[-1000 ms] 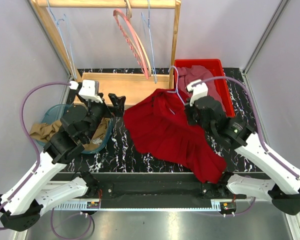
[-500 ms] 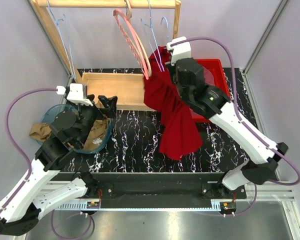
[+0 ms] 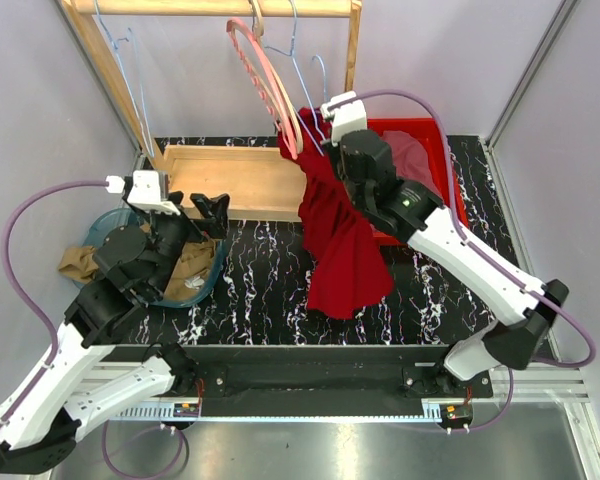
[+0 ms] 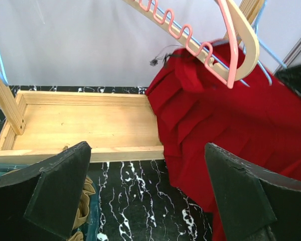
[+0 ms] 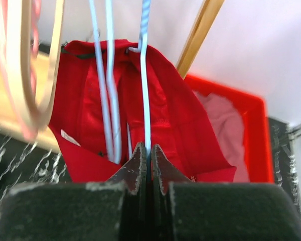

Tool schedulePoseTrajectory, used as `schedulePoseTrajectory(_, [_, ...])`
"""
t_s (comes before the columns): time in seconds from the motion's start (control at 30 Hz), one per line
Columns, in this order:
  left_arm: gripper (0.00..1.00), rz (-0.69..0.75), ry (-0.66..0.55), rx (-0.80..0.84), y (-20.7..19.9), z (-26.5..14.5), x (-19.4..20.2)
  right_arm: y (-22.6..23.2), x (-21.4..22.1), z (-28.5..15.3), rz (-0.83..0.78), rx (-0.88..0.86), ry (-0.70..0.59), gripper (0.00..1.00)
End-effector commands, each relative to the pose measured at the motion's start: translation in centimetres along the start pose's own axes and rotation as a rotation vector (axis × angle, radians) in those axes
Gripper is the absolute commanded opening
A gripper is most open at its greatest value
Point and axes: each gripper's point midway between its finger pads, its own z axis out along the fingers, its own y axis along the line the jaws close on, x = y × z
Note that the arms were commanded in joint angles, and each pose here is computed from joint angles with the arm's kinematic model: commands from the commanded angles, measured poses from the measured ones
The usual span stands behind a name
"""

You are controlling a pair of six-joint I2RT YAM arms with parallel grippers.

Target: Place the skirt on the hanger

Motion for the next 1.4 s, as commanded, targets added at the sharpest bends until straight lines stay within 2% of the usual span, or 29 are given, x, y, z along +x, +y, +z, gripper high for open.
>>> schedulePoseTrajectory(0.0, [0.99, 0.004, -0.022, -0.006, -0.2, 0.4, -0.8, -1.1, -2.1, -3.3, 0.165, -0.07, -0.104, 0.0])
schedulePoseTrajectory(0.27, [0.99, -0.013, -0.034, -0.004, -0.1, 0.1, -1.2, -4.0, 0.8, -3.0, 0.068, 0.106, -0.063, 0.0])
schedulePoseTrajectory(0.4, [0.99, -0.008, -0.028, 0.079, -1.6, 0.1, -1.4, -5.2, 2.3, -2.7, 0.036, 0.174, -0.042, 0.0])
schedulePoseTrajectory(0.5, [0.99, -0.008, -0.023, 0.142, -3.4, 0.8, -1.7, -5.1, 2.4, -3.5, 0.083, 0.133, -0.06, 0.0])
schedulePoseTrajectory(0.67, [0.99, -0.033, -0.059, 0.192, -6.2, 3.3, -4.1, -2.1, 1.6, -5.4, 0.17, -0.102, -0.094, 0.0])
schedulePoseTrajectory(0.87, [0.99, -0.077, -0.122, 0.314, -10.5, 5.9, -7.3, -3.9, 2.1, -5.0, 0.177, 0.016, -0.083, 0.0])
schedulePoseTrajectory(1.0, [0.99, -0.097, -0.103, 0.348, -12.0, 7.1, -7.0, -6.3, 1.5, -4.0, 0.14, 0.152, -0.095, 0.0])
schedulePoseTrajectory(1.13, [0.99, -0.107, -0.092, 0.352, -11.9, 6.9, -5.7, -8.0, 0.8, -2.9, 0.077, 0.233, -0.124, 0.0])
schedulePoseTrajectory(1.37, [0.99, -0.103, -0.087, 0.385, -12.4, 6.6, -5.7, -8.8, -3.3, -3.7, 0.082, 0.211, -0.23, 0.0])
